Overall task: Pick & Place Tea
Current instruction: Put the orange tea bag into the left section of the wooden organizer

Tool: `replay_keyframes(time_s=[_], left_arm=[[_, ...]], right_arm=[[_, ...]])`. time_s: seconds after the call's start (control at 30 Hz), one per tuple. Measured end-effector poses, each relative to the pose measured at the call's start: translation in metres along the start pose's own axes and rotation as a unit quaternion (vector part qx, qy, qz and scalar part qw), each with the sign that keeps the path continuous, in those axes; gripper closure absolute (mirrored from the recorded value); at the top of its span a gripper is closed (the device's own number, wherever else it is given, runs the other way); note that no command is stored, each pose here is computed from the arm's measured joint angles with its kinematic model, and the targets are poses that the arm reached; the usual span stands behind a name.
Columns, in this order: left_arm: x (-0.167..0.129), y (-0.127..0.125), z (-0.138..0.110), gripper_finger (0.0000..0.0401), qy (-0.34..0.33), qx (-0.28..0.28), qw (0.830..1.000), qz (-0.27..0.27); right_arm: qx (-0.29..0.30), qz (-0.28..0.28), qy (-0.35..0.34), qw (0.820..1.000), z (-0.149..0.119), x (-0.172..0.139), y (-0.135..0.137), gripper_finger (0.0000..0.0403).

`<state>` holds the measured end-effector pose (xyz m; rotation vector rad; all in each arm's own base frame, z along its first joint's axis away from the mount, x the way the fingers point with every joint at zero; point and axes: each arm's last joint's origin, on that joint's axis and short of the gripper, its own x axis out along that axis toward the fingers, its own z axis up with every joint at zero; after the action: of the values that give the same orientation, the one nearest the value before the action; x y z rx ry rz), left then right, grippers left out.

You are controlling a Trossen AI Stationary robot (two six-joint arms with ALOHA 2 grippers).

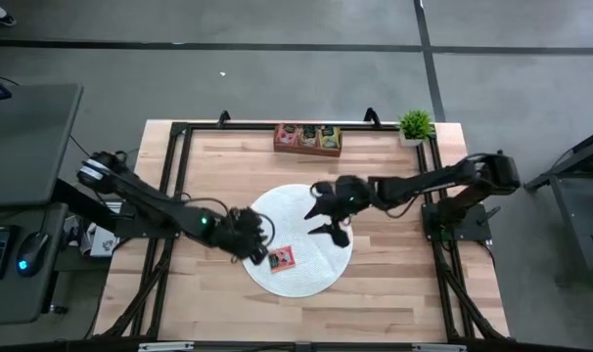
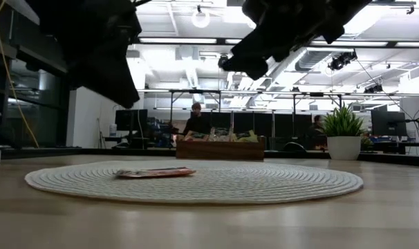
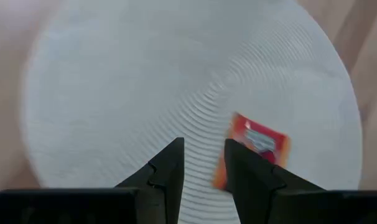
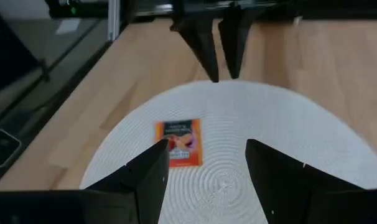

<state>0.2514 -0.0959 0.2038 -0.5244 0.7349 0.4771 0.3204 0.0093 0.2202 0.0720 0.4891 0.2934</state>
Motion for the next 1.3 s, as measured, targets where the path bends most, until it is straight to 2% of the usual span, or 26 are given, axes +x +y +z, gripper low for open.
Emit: replay_keyframes(time_s=[0.17, 0.4, 0.63, 0.8, 0.93, 1.1, 1.3], left_arm=[[0.016, -0.015, -0.019, 0.0288, 0.016, 0.005, 1.000, -0.020], [0.027, -0.023, -0.049, 0.0288, 0.071, -0.008, 0.997, -0.015], [0.029, -0.030, -0.073, 0.0288, 0.087, -0.018, 0.996, -0.012], [0.026, -0.032, -0.079, 0.0288, 0.089, -0.016, 0.996, -0.017], [0.027, -0.032, -0.078, 0.0288, 0.089, -0.016, 0.996, -0.017], [0.027, -0.032, -0.078, 0.0288, 0.087, -0.016, 0.996, -0.016], [0.027, -0.032, -0.078, 0.0288, 0.087, -0.008, 0.996, -0.017]], right_arm=[[0.007, 0.020, 0.030, 0.999, -0.003, 0.036, 0.007, 0.0194], [0.017, 0.043, 0.081, 0.996, -0.012, 0.082, 0.017, 0.0194], [0.012, 0.064, 0.132, 0.989, -0.032, 0.118, 0.034, 0.0194], [0.029, 0.049, 0.154, 0.986, -0.045, 0.128, 0.038, 0.0194], [0.033, 0.042, 0.152, 0.987, -0.045, 0.129, 0.037, 0.0194], [0.027, 0.032, 0.136, 0.990, -0.042, 0.130, 0.036, 0.0194], [-0.008, 0.006, 0.119, 0.993, -0.039, 0.130, 0.034, 0.0194]])
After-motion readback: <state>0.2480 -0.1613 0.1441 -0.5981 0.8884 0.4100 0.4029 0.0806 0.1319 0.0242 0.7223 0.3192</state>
